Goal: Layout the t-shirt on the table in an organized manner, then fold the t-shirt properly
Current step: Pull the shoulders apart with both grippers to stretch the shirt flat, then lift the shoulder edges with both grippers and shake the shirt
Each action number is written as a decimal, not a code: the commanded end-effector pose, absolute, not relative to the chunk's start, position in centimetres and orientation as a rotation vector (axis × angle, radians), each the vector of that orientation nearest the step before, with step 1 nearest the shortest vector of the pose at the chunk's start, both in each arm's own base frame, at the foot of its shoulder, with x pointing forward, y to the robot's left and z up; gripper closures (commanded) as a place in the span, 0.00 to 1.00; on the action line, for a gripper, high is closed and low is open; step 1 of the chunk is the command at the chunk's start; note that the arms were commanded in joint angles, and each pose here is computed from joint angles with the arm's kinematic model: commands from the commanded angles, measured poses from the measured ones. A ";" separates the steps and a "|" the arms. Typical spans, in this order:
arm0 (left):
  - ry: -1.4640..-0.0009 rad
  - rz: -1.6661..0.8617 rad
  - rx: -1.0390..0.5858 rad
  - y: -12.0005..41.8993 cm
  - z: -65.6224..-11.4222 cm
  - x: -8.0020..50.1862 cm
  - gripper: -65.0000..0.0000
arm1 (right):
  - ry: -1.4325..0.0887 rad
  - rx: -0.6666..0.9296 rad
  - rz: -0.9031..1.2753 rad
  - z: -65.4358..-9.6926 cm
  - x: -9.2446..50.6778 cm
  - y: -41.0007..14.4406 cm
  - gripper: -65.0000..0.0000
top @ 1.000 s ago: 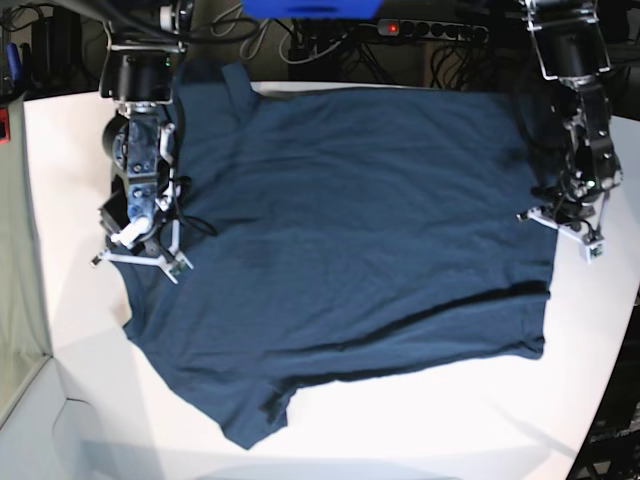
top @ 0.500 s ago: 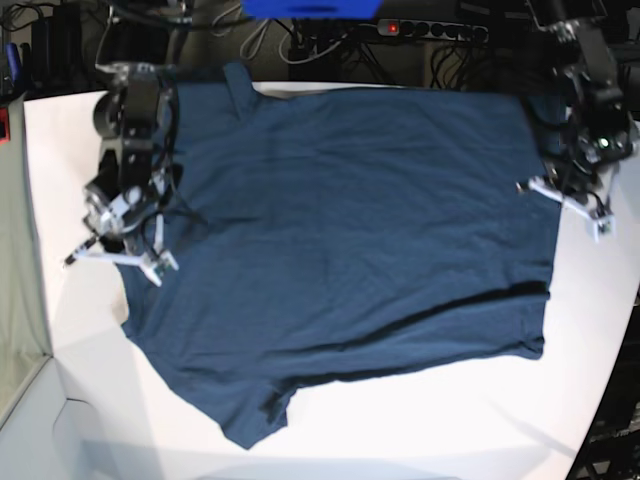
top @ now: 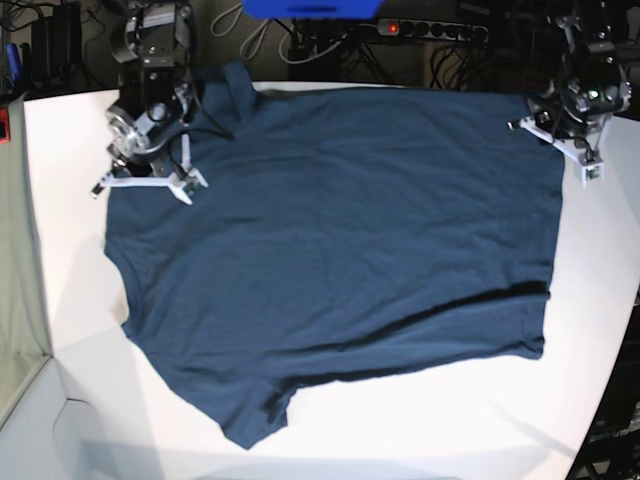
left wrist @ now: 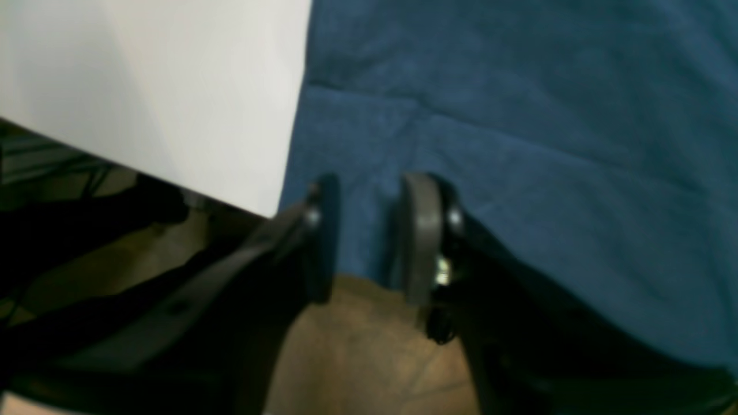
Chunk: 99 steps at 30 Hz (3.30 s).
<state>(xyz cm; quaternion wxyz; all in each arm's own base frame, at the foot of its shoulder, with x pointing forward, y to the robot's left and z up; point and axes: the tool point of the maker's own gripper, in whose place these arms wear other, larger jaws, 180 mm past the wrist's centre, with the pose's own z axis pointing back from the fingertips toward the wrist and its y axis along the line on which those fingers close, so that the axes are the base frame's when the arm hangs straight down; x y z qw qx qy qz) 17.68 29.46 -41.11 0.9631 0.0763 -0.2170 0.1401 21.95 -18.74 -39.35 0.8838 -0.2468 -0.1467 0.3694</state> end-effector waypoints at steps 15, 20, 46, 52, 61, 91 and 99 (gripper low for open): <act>-0.385 0.321 0.197 33.7 -47.1 19.3 0.70 | -0.313 -0.534 0.759 -38.8 22.2 -19.1 1.00; -0.412 0.306 0.186 33.0 -45.9 20.3 0.70 | -0.311 -0.536 0.755 -38.8 22.2 -19.2 1.00; -0.479 0.286 0.270 35.4 -42.4 18.5 0.70 | -0.255 -0.420 0.693 -43.3 22.2 -20.6 1.00; -0.491 0.313 0.256 35.7 -42.4 20.1 0.70 | -0.267 -0.425 0.675 -43.2 22.5 -21.3 1.00; -0.558 0.240 0.263 33.9 -38.4 20.4 0.70 | -0.430 -0.567 0.603 -36.1 23.8 -23.4 1.00; -0.494 0.124 0.376 36.8 -35.5 14.2 0.66 | -0.295 -0.407 0.566 -40.2 15.8 -20.2 0.61; -0.439 0.213 0.316 38.6 -38.2 13.6 0.54 | -0.285 -0.415 0.550 -40.3 15.4 -21.0 0.52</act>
